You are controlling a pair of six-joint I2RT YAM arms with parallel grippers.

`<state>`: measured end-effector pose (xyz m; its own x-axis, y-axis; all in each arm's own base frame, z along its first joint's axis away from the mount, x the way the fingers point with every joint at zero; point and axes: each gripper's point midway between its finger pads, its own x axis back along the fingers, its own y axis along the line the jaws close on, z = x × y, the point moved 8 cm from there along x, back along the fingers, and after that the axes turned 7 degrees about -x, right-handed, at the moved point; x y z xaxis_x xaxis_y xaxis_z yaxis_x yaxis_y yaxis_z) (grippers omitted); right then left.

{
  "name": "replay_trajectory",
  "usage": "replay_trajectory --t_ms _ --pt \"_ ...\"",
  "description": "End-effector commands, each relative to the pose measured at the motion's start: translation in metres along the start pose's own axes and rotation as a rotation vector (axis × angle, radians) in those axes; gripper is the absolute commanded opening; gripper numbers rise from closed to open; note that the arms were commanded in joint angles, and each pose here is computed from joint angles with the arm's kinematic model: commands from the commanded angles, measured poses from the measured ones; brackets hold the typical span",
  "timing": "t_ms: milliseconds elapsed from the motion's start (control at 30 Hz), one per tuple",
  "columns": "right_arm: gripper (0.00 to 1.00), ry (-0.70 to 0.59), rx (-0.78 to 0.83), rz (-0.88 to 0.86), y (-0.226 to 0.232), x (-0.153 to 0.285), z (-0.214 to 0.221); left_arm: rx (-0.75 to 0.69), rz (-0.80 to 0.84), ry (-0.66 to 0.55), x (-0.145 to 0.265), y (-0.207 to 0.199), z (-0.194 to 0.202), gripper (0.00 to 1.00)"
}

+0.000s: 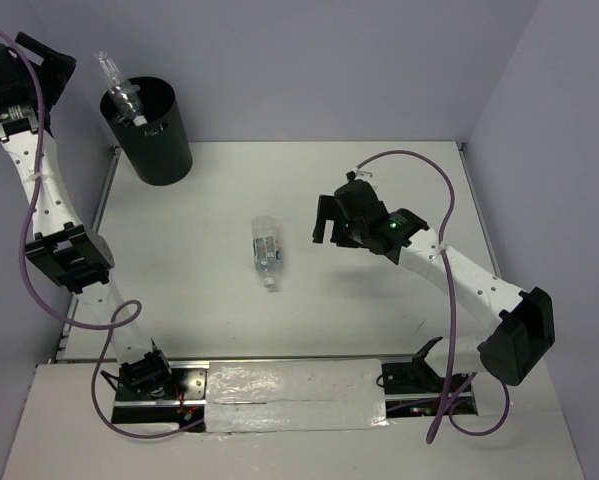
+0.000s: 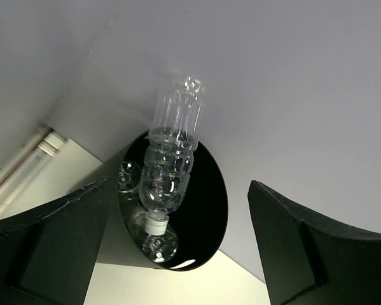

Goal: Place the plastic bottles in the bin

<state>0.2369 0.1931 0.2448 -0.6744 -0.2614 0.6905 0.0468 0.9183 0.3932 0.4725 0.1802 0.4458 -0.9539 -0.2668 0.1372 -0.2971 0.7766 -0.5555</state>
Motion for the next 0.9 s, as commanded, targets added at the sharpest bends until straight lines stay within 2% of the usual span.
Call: replay_trajectory --t_ms 0,233,467,700,867 --pt "1.0 -0.043 0.02 -0.017 0.004 0.015 -0.009 0.075 0.141 0.036 -0.017 -0.014 0.011 0.99" --pt "1.0 -0.018 0.033 -0.007 0.004 0.006 -0.004 0.092 0.205 0.027 -0.049 -0.008 0.027 0.99" --pt "1.0 0.019 0.053 0.008 0.008 -0.007 -0.003 0.023 0.166 -0.006 -0.081 0.0 0.052 0.99" --pt "1.0 0.046 0.053 0.022 0.007 -0.012 0.001 -0.056 0.127 -0.081 -0.103 0.001 0.066 0.99" --pt "1.0 0.065 0.05 0.027 0.007 -0.015 0.004 -0.046 0.14 -0.148 -0.117 0.002 0.067 0.99"
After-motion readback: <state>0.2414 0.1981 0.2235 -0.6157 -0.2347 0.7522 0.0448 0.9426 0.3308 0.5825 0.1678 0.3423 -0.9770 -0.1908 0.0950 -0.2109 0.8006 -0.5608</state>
